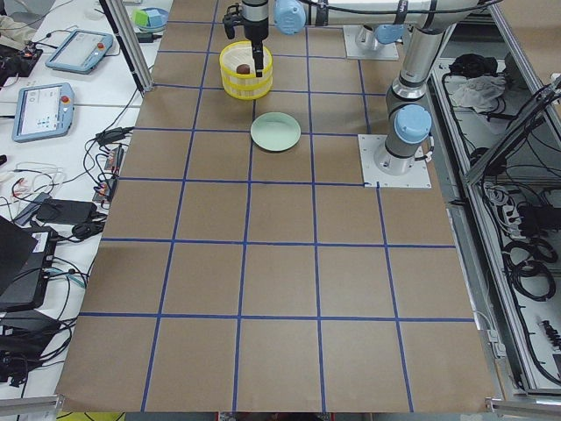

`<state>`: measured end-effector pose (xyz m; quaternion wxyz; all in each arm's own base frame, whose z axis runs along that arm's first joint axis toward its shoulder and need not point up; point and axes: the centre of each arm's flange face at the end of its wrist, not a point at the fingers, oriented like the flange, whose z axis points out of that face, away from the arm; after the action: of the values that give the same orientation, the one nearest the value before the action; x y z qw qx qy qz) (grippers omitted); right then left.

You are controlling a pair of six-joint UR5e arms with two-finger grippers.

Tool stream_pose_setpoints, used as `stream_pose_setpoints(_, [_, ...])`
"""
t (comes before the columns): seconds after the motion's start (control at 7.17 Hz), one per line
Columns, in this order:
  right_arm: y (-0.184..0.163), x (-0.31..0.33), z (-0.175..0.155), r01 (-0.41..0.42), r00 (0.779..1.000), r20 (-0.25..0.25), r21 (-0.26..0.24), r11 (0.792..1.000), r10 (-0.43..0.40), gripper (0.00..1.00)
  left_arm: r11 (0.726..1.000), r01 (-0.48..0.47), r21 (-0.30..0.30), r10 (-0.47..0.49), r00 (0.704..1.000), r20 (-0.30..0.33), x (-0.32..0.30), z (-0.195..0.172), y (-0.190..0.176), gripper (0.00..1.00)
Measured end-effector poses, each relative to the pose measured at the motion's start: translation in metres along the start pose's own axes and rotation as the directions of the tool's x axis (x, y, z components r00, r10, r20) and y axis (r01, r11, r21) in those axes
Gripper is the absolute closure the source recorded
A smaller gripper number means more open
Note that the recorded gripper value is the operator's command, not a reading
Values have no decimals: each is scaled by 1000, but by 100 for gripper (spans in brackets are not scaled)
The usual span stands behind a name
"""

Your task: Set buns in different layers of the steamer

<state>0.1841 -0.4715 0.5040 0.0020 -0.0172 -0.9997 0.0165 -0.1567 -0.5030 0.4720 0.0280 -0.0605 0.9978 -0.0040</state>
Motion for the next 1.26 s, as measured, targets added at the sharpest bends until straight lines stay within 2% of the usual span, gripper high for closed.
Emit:
stream_pose_setpoints(0.56, [0, 0, 0, 1, 1000, 1, 1, 1000, -1, 3, 998, -9, 59, 11, 999, -39, -3, -45, 38, 0])
stream_pose_setpoints(1.26, [0, 0, 0, 1, 1000, 0, 1, 1000, -1, 2, 999, -11, 49, 14, 999, -49, -3, -40, 41, 0])
